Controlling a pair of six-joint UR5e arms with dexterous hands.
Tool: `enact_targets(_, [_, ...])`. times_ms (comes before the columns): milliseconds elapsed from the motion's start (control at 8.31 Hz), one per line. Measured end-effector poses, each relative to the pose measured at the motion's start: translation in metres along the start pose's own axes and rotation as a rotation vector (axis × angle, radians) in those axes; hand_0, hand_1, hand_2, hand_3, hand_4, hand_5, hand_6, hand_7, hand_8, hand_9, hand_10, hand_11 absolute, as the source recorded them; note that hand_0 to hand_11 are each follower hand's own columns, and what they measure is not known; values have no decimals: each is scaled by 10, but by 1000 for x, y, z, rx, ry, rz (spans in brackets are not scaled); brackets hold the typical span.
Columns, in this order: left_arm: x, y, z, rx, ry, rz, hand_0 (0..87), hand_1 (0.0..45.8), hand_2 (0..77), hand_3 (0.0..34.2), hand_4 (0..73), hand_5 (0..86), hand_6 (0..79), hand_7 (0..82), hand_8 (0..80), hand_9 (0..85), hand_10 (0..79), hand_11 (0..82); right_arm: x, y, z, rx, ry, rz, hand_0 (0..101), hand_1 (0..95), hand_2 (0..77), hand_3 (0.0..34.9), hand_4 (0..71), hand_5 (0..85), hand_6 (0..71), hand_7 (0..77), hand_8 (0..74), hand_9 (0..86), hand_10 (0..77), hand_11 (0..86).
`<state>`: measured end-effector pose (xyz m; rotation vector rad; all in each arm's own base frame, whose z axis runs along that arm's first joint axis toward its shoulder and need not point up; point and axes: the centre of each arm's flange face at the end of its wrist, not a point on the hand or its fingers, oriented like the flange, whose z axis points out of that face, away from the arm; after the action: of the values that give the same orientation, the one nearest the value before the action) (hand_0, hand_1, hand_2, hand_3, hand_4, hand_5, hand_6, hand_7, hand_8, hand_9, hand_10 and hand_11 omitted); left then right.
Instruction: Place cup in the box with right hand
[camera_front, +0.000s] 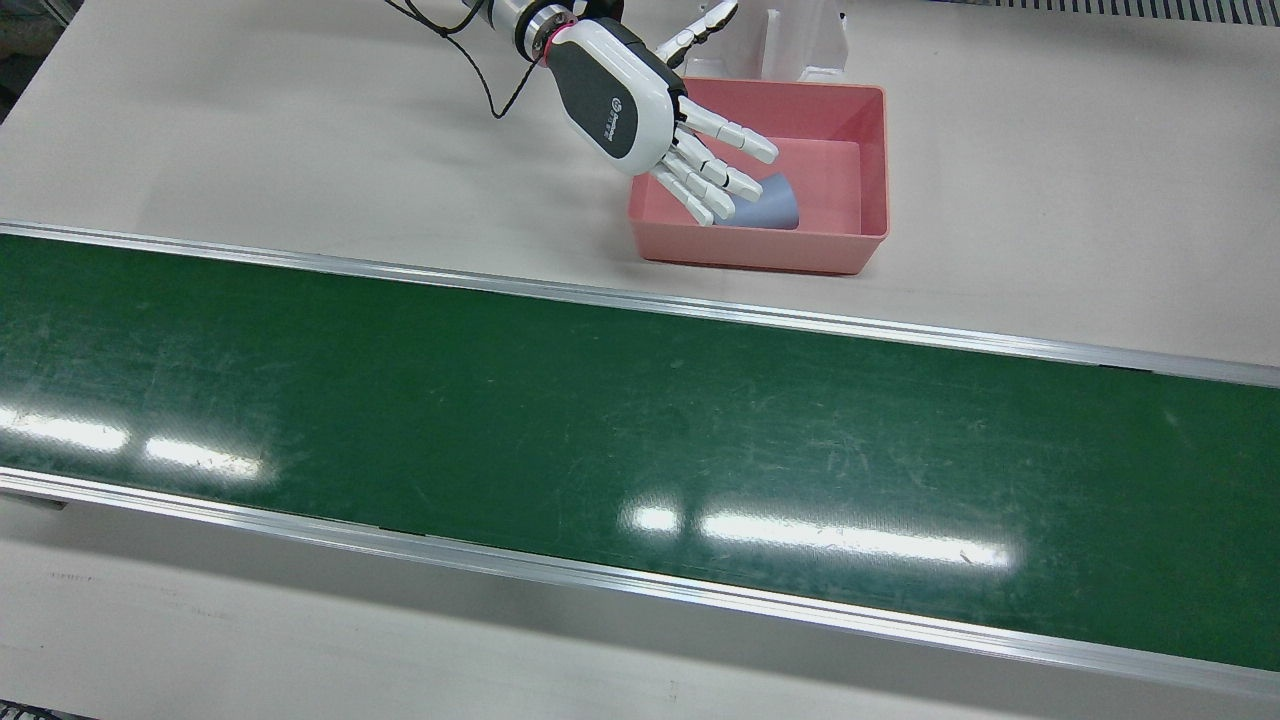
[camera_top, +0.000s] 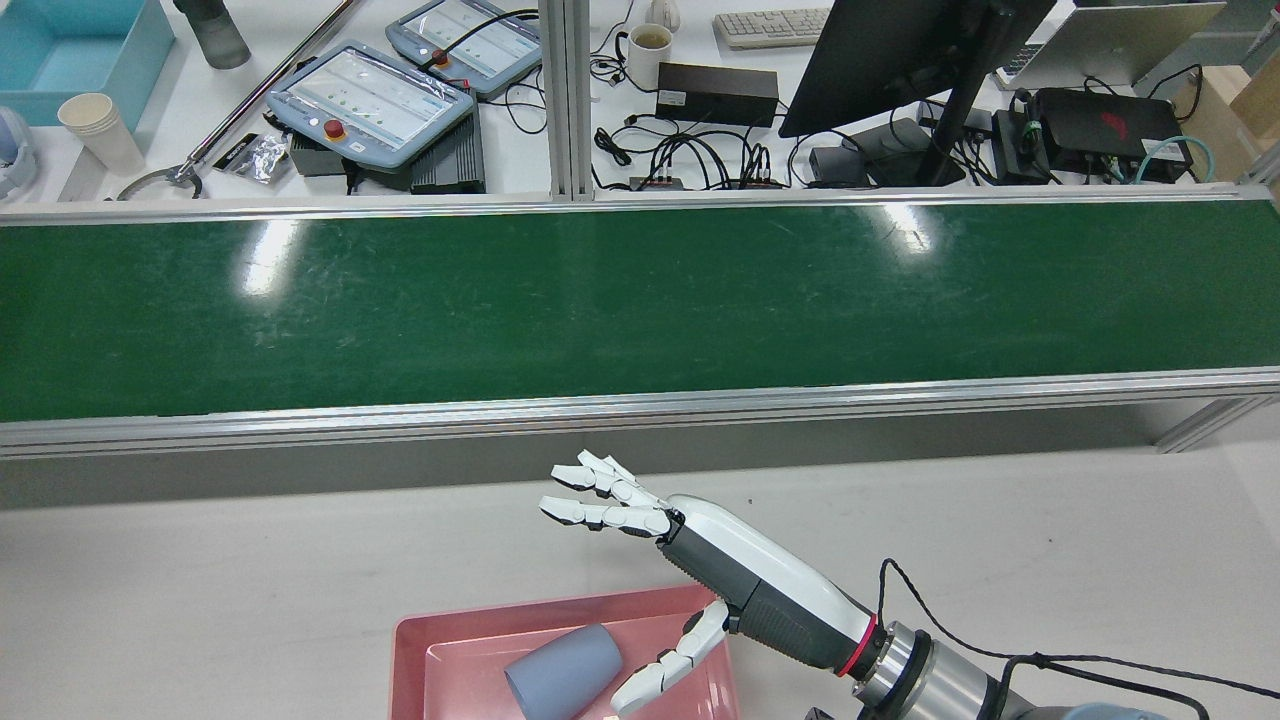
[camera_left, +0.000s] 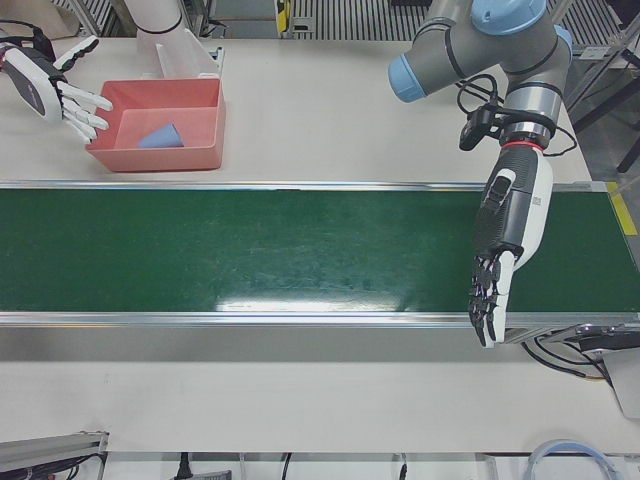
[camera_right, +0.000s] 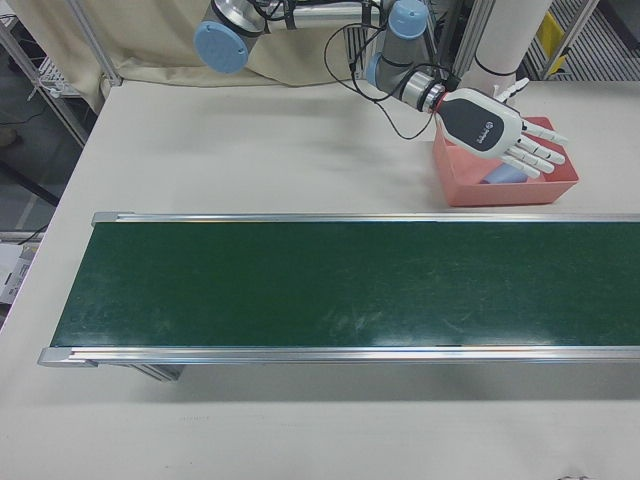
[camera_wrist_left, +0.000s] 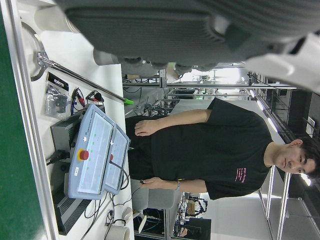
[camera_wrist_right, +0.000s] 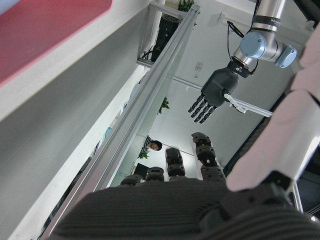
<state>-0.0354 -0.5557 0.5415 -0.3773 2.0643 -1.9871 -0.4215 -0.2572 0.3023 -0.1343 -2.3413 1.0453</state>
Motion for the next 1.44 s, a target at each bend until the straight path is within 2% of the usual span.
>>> enact_targets(120, [0,0,0,0,0,0,0,5,11,0,11,5,5,5,0,0,0,0,-3,-3,0,4,-3,12,377,93,109,0,0,16,33,153,5,44,0,11])
enact_targets(241, [0,0,0,0,0,0,0,5,11,0,11,5,0,5,0,0,0,0,-14,-14,2,16,-19,22,387,98,114,0,0,27,54,240,5,71,0,5])
enact_targets(361, [0,0,0,0,0,0,0,5,11,0,11,5,5,5,0,0,0,0,-31,-37,1,46,-41,29,389,98,104,0,0,33,76,322,93,164,0,5])
enact_targets(481, [0,0,0,1,0,0,0,5,11,0,11,5,0,5,0,0,0,0,-51,-68,-6,90,-62,40,389,98,104,0,0,33,76,327,22,114,0,11])
enact_targets(602, [0,0,0,0,0,0,1,5,11,0,11,5,5,5,0,0,0,0,-72,-101,-20,142,-81,47,389,98,104,0,0,33,76,284,54,147,0,11])
enact_targets(722, [0,0,0,1,0,0,0,5,11,0,11,5,0,5,0,0,0,0,-94,-133,-38,198,-101,46,389,93,104,0,0,33,76,262,11,87,0,11])
enact_targets(843, [0,0,0,1,0,0,0,5,11,0,11,5,5,5,0,0,0,0,-117,-165,-57,250,-118,29,389,93,104,0,0,33,76,262,11,87,0,11])
enact_targets(963, [0,0,0,0,0,0,0,5,11,0,11,5,0,5,0,0,0,0,-141,-200,-74,296,-127,3,389,93,98,0,0,33,60,224,49,104,0,5])
enact_targets(1083, [0,0,0,-1,0,0,0,5,11,0,11,5,0,5,0,0,0,0,-166,-245,-94,357,-130,-17,388,109,98,0,0,33,60,196,44,114,0,5])
enact_targets(1204, [0,0,0,0,0,0,0,5,11,0,11,5,0,5,0,0,0,0,-187,-289,-116,424,-135,-28,388,109,98,0,0,33,60,196,44,114,0,5])
enact_targets(1324, [0,0,0,0,0,0,0,5,11,0,11,5,5,5,0,0,0,0,-210,-333,-145,501,-147,-42,387,104,98,0,0,33,16,158,44,114,0,5])
enact_targets(1444, [0,-1,0,1,0,0,0,5,11,0,11,5,5,5,0,0,0,0,-224,-370,-170,553,-167,-45,388,104,98,0,0,33,49,158,44,114,0,5])
